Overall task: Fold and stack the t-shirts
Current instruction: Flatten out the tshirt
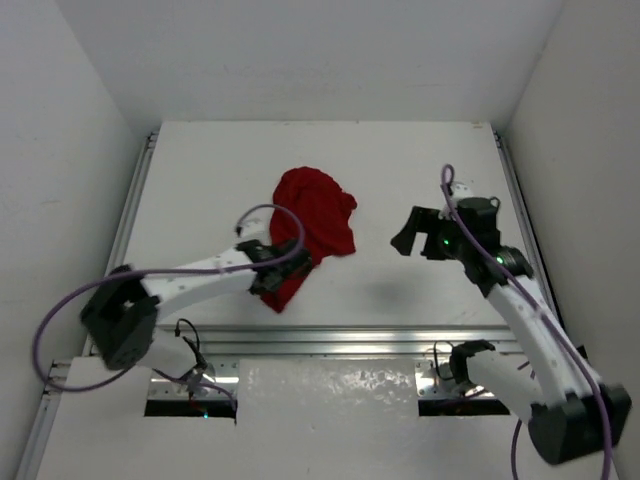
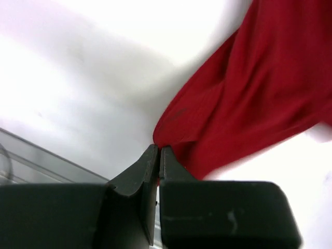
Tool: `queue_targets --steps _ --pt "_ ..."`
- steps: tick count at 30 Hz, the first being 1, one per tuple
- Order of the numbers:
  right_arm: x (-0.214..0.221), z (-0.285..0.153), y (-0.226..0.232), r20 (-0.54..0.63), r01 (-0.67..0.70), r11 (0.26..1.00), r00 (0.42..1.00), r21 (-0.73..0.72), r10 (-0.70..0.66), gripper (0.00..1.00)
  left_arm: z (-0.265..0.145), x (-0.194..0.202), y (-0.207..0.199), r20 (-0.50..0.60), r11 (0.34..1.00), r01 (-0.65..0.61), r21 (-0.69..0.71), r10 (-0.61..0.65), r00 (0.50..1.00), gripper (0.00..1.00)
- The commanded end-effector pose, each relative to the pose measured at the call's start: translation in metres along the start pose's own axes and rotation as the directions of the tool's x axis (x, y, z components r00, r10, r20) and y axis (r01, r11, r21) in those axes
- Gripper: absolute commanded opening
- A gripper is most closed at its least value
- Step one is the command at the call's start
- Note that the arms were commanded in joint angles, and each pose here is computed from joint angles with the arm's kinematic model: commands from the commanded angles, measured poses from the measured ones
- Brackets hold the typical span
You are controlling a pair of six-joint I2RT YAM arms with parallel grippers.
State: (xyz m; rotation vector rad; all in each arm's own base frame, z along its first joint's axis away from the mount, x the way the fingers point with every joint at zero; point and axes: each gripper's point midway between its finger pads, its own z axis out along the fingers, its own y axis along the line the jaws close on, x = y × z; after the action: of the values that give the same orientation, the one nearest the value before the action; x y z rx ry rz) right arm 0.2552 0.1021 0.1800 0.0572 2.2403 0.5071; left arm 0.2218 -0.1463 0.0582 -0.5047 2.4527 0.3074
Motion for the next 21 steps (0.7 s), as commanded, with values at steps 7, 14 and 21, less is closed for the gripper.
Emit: queue_targets --steps 7,14,21 --pt "0.065 0.142 0.084 -0.281 -0.288 0.926 0.935 -0.242 0.217 0.84 -0.007 -0.032 0.028 0.058 0.986 0.114 0.117 -0.122 0.991 0.00" --pt "0.120 0.168 0.106 -0.306 -0.406 0.905 0.884 -0.124 0.354 0.79 -0.002 -0.026 0.030 0.051 0.988 0.088 0.124 -0.094 0.994 0.00" --pt "0.141 0.202 0.093 -0.260 -0.429 0.903 0.869 0.026 0.421 0.52 -0.003 -0.026 0.032 0.057 0.988 0.081 0.135 -0.089 0.994 0.00"
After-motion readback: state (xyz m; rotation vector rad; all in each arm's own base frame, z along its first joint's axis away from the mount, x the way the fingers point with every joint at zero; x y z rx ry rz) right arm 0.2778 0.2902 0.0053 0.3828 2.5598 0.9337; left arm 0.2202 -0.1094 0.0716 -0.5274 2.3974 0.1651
